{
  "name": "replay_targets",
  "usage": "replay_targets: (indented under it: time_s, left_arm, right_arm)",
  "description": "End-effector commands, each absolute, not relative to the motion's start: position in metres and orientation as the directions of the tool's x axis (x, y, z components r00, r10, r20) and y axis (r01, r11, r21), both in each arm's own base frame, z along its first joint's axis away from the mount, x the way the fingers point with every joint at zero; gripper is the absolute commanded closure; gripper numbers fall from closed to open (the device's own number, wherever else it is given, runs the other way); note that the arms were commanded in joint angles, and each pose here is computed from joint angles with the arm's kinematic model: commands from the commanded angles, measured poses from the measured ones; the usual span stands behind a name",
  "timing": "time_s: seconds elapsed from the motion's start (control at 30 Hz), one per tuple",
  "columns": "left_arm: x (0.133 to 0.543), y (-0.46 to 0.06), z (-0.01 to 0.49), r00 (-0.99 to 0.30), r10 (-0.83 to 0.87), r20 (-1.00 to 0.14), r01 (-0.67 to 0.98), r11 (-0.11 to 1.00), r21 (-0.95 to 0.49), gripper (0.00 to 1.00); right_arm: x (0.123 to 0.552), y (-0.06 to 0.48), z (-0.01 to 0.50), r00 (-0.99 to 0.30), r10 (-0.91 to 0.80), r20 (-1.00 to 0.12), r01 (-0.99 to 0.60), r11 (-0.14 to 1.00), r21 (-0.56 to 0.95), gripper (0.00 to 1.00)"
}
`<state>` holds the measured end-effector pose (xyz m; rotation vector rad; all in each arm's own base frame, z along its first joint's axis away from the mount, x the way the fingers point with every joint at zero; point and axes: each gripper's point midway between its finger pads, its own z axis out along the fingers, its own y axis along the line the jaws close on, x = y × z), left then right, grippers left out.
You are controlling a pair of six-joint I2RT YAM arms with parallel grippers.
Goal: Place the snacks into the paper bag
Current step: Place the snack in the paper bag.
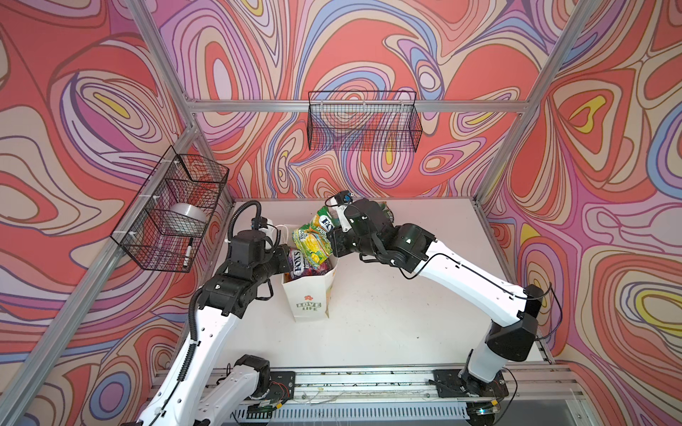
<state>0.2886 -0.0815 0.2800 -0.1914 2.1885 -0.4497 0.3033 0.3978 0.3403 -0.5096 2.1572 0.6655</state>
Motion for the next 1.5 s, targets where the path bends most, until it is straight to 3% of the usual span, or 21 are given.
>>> replay_targets:
  time_s: [0.0, 0.57, 0.9, 1.07, 1.27, 1.47]
  left_arm:
    - [0.29, -0.083, 0.296, -0.577, -0.294, -0.762, 0.053, 0.917, -0.394, 1.0]
    - [0.29, -0.083, 0.295, -0.578, -0.292, -0.762, 0.054, 0.918, -0.393, 1.0]
    - [0.29, -0.083, 0.295, -0.578, -0.292, -0.762, 0.053, 0.919, -0.392, 1.0]
    - [0.291, -0.082, 0.294, -0.579, -0.292, -0.761, 0.049, 0.92, -0.39, 1.0]
    - [0.291, -0.082, 0.295, -0.577, -0.292, -0.762, 0.05, 0.919, -0.39, 1.0]
    - [0.291, -0.083, 0.294, -0.58, -0.291, -0.76, 0.052, 0.919, -0.392, 1.0]
  right_arm:
    - [0.3, 0.405, 0.345, -0.568, -0.17, -0.805, -0.575, 0.782, 0.241, 1.0]
    - [0.293, 0.43, 0.276, -0.583, -0.398, -0.709, -0.58, 0.815, 0.019, 1.0]
    - [0.287, 0.437, 0.253, -0.597, -0.461, -0.657, -0.615, 0.789, 0.004, 0.99]
    - [0.29, 0.446, 0.233, -0.6, -0.496, -0.628, -0.63, 0.777, -0.012, 0.84]
    - [0.292, 0.453, 0.245, -0.587, -0.488, -0.647, -0.639, 0.769, 0.0, 0.52]
    - [0.294, 0.448, 0.294, -0.532, -0.407, -0.742, -0.636, 0.771, 0.033, 0.39]
